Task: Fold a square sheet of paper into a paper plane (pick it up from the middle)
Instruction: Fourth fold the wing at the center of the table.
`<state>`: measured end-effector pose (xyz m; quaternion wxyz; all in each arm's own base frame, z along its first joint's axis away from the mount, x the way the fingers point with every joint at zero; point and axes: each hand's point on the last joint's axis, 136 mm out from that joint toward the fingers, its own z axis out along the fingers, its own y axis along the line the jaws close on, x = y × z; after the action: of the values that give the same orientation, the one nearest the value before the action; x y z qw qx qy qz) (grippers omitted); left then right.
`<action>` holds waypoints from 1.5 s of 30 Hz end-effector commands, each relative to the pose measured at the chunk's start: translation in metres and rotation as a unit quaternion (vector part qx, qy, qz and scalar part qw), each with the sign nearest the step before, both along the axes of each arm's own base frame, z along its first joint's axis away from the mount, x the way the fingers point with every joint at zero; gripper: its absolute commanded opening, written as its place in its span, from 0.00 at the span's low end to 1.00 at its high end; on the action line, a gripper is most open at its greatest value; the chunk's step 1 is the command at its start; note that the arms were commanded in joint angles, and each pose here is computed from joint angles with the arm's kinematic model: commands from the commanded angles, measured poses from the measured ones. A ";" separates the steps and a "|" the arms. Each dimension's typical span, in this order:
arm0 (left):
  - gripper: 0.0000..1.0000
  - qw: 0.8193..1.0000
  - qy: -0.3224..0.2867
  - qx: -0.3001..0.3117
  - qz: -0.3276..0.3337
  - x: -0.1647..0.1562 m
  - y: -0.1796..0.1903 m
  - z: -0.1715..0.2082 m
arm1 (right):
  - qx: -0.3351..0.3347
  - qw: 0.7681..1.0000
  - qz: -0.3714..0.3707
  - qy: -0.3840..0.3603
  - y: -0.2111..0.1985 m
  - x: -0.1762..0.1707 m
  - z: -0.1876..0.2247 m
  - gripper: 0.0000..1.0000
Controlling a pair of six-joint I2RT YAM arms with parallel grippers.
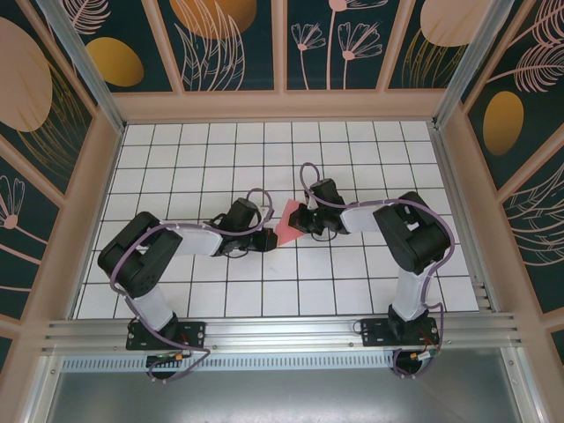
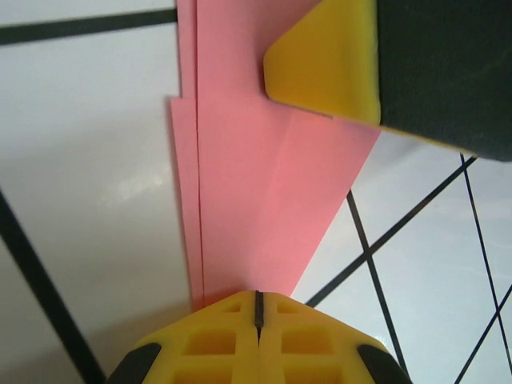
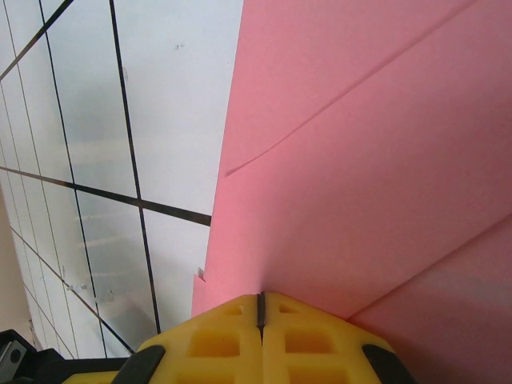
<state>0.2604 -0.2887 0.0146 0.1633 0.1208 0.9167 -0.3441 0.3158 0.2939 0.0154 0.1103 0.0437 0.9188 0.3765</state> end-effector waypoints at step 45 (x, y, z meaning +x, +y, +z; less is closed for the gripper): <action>0.00 0.994 0.070 0.035 0.072 -0.008 0.018 -0.030 | 0.000 0.999 0.021 -0.028 -0.003 -0.008 0.027 0.00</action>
<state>0.2664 -0.2873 0.0147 0.1507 0.0550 0.9243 -0.3463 0.3124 0.2926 0.0230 0.1114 0.0329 0.9194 0.3757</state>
